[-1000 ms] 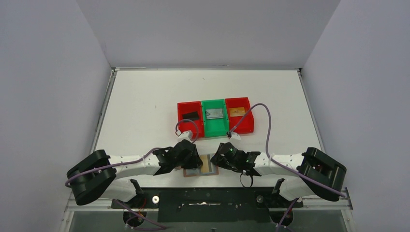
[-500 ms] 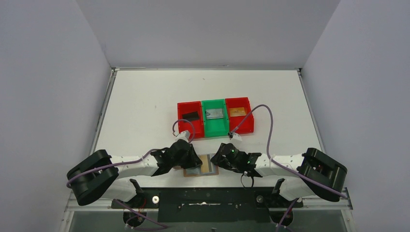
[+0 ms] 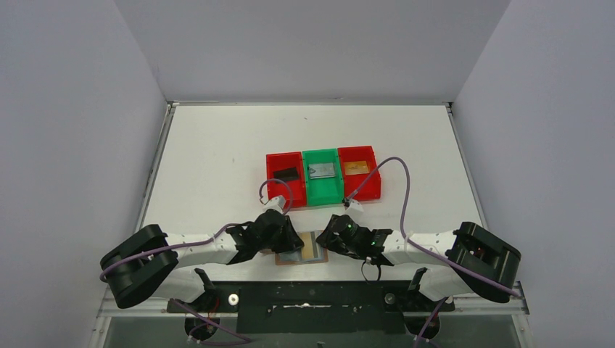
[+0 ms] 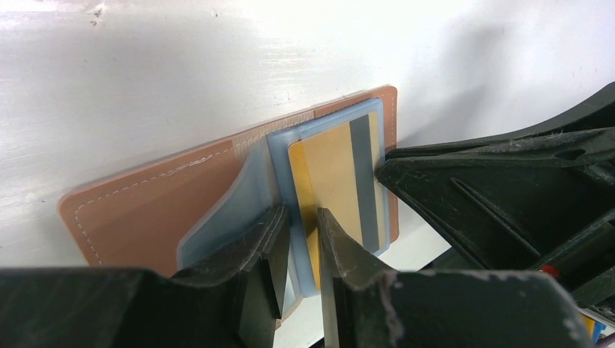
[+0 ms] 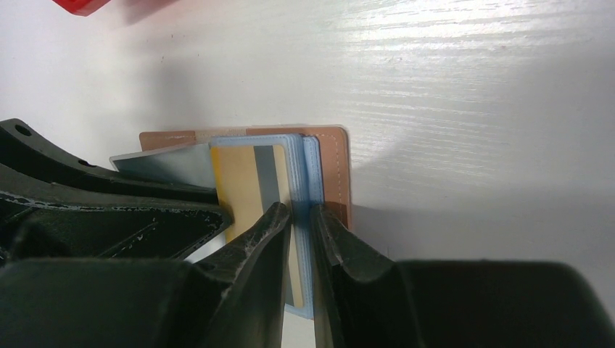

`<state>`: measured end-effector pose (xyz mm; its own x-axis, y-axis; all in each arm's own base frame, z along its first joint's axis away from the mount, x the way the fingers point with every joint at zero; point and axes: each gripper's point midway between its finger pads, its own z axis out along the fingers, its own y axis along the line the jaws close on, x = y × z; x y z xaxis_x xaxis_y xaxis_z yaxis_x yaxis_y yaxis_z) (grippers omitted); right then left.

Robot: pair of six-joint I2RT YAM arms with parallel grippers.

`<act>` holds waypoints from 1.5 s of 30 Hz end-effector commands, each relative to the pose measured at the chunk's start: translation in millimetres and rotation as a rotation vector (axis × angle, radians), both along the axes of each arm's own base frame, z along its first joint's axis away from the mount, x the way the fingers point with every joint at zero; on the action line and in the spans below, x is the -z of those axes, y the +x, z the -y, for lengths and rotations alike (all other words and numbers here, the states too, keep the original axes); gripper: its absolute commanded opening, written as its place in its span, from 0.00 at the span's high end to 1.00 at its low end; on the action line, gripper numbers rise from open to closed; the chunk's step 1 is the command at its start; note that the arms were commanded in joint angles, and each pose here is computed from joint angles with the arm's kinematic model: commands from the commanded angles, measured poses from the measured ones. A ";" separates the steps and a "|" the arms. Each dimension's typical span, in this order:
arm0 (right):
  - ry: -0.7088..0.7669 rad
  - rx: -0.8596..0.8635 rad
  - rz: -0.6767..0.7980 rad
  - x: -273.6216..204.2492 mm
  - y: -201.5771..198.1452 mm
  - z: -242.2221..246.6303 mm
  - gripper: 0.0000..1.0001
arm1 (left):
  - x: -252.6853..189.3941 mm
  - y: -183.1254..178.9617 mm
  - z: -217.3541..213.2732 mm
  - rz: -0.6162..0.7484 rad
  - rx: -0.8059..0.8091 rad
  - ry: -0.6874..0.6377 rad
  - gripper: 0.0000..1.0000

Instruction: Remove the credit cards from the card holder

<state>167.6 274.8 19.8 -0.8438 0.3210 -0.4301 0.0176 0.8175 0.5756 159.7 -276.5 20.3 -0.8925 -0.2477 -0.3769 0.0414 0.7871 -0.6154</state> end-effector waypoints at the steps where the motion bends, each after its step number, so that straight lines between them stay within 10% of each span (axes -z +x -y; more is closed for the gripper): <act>1: -0.013 -0.014 -0.004 3.3 -0.9 -1.5 0.82 | 5.1 -3.1 4.1 -0.001 0.026 -0.014 0.79; 22: -0.021 0.006 -0.005 3.5 -0.7 3.4 0.83 | -0.1 -1.3 -9.6 0.042 -0.011 -0.012 1.00; 32: -0.018 0.000 -0.002 1.7 0.5 0.5 0.83 | -22.1 -1.5 13.7 0.028 0.013 -0.154 0.71; 45: 0.042 -0.080 0.027 -9.0 -2.1 -16.3 0.88 | 15.1 -1.6 -6.0 -0.022 -0.008 0.064 0.76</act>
